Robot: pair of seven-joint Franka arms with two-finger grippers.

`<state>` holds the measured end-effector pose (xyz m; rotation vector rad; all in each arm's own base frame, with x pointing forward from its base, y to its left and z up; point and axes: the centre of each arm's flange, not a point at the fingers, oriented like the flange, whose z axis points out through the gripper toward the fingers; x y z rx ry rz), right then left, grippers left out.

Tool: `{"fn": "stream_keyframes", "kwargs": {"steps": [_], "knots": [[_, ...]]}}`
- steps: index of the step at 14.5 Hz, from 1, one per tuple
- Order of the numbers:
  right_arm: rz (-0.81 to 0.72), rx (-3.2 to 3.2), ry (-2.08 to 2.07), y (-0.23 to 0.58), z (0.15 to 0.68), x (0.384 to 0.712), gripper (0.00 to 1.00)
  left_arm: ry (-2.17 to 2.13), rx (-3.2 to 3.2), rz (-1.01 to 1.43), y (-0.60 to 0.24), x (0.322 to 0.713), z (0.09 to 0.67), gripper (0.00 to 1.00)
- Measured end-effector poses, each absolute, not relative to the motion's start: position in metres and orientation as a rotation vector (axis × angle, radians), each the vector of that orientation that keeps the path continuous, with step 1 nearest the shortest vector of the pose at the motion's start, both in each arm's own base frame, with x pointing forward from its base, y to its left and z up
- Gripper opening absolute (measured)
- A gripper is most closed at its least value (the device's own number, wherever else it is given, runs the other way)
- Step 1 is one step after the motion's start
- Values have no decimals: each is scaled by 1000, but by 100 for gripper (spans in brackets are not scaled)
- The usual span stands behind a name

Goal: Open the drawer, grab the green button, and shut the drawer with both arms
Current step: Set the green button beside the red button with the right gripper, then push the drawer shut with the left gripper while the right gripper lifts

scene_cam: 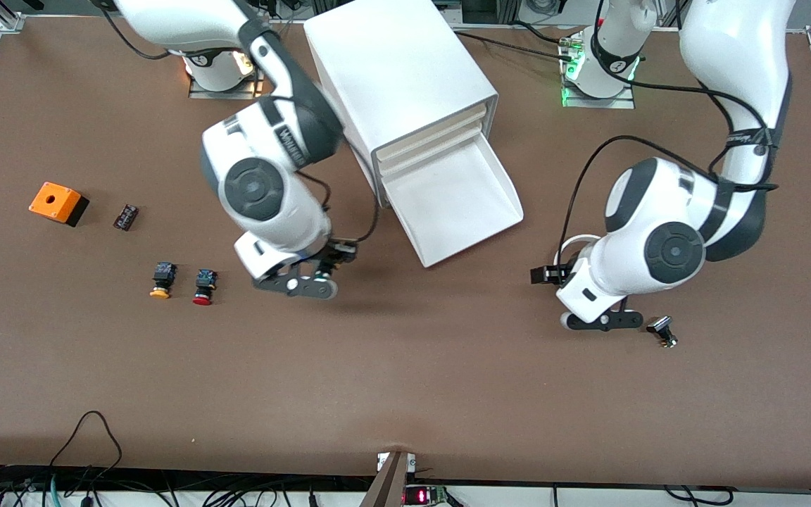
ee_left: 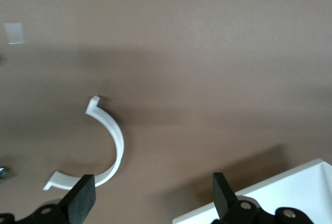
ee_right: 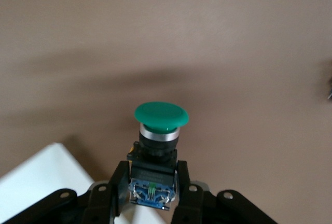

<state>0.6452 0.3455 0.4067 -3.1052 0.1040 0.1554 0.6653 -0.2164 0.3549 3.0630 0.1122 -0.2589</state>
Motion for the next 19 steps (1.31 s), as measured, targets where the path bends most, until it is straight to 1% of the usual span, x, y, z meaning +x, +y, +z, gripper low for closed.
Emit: {"fn": "stream_keyframes", "kwargs": {"steps": [2, 4, 7, 9, 12, 14, 16, 19], "knots": [[147, -3097, -22, 294, 394, 660, 42, 140, 3084, -210, -228, 657, 332, 100], [94, -3081, -145, 249, 373, 667, 42, 155, 3097, -188, -241, 644, 311, 100], [16, -3065, -271, 195, 324, 661, 42, 211, 3102, -180, -266, 619, 288, 100], [-1, -3063, -313, 178, 291, 651, 42, 257, 3100, -176, -279, 607, 279, 100], [-7, -3066, -327, 164, 256, 635, 42, 306, 3086, -150, -298, 587, 260, 98], [10, -3070, -317, 157, 239, 627, 42, 363, 3043, -78, -309, 568, 236, 98], [37, -3075, -301, 149, 224, 621, 42, 421, 3023, -67, -310, 552, 216, 98], [68, -3074, -279, 143, 211, 619, 42, 465, 3023, -92, -321, 537, 209, 98]]}}
